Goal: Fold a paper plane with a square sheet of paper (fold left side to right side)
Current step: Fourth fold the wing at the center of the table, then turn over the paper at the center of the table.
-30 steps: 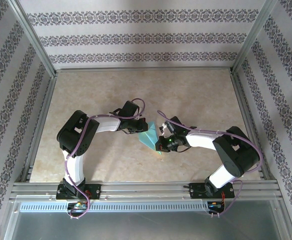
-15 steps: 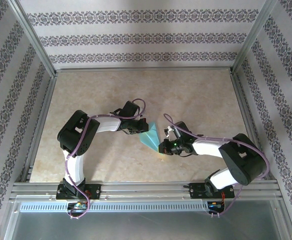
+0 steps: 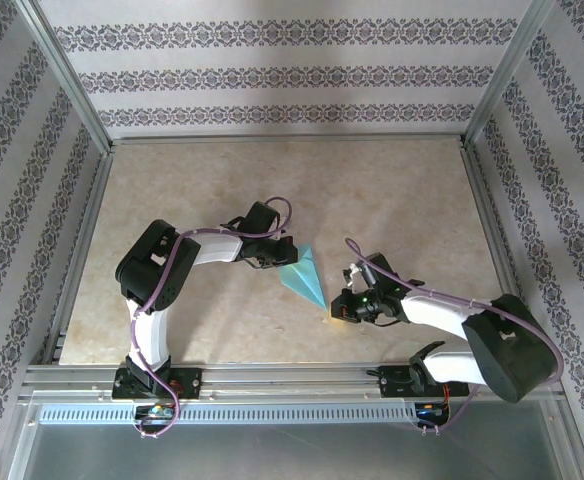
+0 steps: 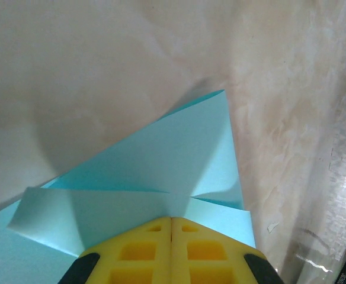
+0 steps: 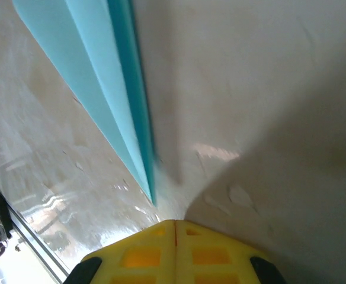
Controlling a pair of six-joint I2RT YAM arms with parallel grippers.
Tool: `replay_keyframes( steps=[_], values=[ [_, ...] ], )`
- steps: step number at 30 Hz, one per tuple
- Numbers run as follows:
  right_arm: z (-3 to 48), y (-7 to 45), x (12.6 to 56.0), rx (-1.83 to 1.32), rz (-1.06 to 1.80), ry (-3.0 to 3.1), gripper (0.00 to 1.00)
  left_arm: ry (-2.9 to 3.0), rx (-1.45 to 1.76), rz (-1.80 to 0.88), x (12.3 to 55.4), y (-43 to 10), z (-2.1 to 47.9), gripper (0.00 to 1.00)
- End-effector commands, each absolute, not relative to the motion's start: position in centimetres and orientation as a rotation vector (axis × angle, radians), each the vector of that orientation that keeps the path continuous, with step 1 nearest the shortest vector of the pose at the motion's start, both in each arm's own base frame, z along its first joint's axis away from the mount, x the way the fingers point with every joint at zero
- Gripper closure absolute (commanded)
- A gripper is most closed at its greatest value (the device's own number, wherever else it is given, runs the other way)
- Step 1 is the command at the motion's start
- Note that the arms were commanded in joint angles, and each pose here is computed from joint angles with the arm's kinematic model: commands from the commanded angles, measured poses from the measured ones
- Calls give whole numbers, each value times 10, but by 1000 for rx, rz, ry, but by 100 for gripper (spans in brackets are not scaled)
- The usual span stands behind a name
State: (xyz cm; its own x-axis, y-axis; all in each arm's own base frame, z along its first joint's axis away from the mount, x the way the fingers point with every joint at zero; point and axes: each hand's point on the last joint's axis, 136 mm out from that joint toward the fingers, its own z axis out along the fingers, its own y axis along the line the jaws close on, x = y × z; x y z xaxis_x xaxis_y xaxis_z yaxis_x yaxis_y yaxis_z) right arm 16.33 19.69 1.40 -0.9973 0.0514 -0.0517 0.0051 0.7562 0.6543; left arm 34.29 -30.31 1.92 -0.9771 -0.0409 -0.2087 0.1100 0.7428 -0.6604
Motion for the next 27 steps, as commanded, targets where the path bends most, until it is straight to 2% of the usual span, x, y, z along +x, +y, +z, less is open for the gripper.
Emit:
replay_keyframes(
  steps=[1, 2, 5, 7, 13, 17, 22, 27],
  values=[
    [16, 182, 151, 87, 1005, 2959, 100, 2820, -1, -895, 338, -283, -10, 100],
    [25, 184, 158, 71, 1015, 2928, 100, 2795, 11, -922, 340, -287, -2, 100],
    [46, 189, 180, 12, 1047, 2833, 88, 2701, 40, -1036, 351, -303, 33, 97],
    [57, 192, 194, -28, 1066, 2780, 75, 2627, 62, -1101, 357, -311, 61, 94],
    [74, 199, 241, -137, 1086, 2638, 53, 2514, 70, -1056, 364, -293, 117, 81],
    [74, 214, 263, -253, 1112, 2604, 49, 2492, -4, -999, 358, -262, 125, 77],
    [60, 225, 281, -300, 1138, 2592, 49, 2490, -73, -966, 345, -240, 120, 73],
    [49, 241, 285, -342, 1212, 2595, 56, 2501, -103, -961, 337, -232, 113, 68]
  ],
)
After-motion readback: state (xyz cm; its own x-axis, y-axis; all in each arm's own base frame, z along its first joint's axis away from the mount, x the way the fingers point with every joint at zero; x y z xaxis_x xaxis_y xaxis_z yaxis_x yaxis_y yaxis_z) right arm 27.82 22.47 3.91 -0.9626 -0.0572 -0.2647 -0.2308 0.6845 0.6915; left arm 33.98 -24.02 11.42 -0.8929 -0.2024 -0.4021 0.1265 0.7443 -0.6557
